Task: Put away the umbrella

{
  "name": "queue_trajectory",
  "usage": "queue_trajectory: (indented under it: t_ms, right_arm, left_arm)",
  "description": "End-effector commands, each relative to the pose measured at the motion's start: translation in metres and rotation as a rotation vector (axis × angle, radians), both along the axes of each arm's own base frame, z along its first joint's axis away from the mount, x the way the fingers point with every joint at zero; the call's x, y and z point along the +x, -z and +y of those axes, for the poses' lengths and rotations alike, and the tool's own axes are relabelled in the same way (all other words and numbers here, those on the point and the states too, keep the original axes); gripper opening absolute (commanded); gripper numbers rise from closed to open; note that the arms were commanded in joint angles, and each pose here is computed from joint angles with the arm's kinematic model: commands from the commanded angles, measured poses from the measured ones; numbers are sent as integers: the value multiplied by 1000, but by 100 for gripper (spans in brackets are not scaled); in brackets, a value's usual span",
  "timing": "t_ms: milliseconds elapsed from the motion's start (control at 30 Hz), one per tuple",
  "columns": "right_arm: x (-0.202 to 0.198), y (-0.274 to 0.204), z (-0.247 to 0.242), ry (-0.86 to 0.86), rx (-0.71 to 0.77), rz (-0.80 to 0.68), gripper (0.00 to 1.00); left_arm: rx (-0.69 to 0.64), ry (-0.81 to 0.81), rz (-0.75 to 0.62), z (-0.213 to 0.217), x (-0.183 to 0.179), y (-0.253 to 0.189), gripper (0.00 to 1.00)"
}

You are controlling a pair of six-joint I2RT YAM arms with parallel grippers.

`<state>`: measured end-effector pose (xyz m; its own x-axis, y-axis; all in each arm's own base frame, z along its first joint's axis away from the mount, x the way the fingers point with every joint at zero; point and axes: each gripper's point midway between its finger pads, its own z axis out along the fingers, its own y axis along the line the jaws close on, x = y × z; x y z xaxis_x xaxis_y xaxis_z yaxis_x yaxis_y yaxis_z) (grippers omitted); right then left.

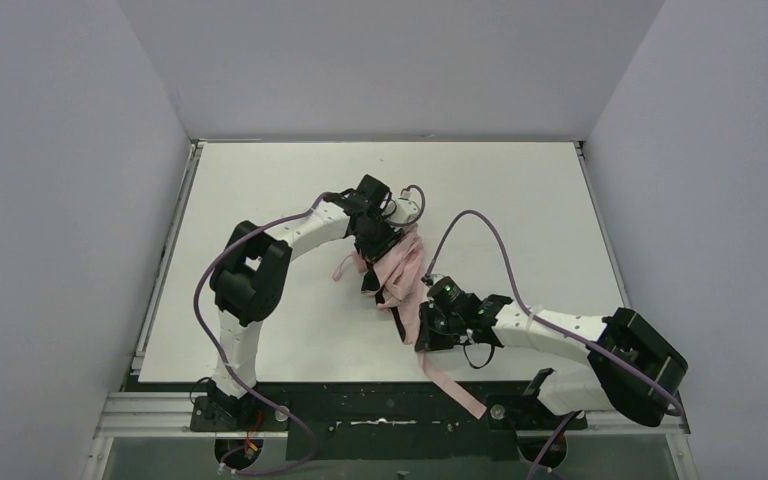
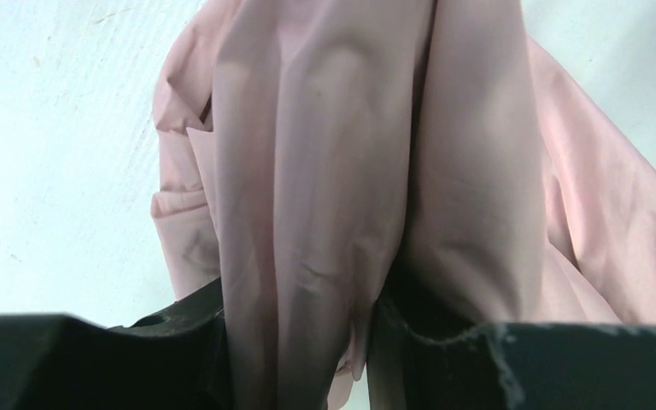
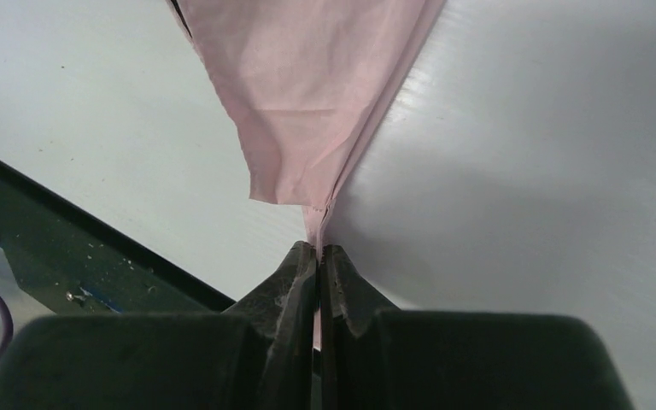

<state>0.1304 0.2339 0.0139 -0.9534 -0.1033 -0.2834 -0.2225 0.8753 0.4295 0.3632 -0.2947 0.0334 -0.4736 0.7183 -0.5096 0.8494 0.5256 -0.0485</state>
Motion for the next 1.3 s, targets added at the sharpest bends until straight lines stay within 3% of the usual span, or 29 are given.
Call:
queue_trajectory:
  t_ms: [0, 267, 500, 867, 1133, 1267]
  right_arm:
    - [-24, -9, 11, -80, 48, 77, 0]
    - [-17, 13, -27, 70, -128, 48, 0]
    - [-4, 5, -30, 83, -135, -28, 1]
    - [49, -68, -33, 33, -109, -279, 37]
    - [119, -172, -94, 371, -160, -716, 58]
    - [143, -211, -118, 458, -221, -819, 67]
  left_arm:
    - [75, -125, -127, 23, 44, -7, 2]
    - [92, -179, -203, 28, 45, -3, 0]
    - [90, -172, -340, 19, 43, -7, 0]
    - [146, -18, -399, 1, 13, 9, 0]
    - [157, 135, -484, -12, -3, 12, 0]
    - [140, 231, -543, -23, -16, 10, 0]
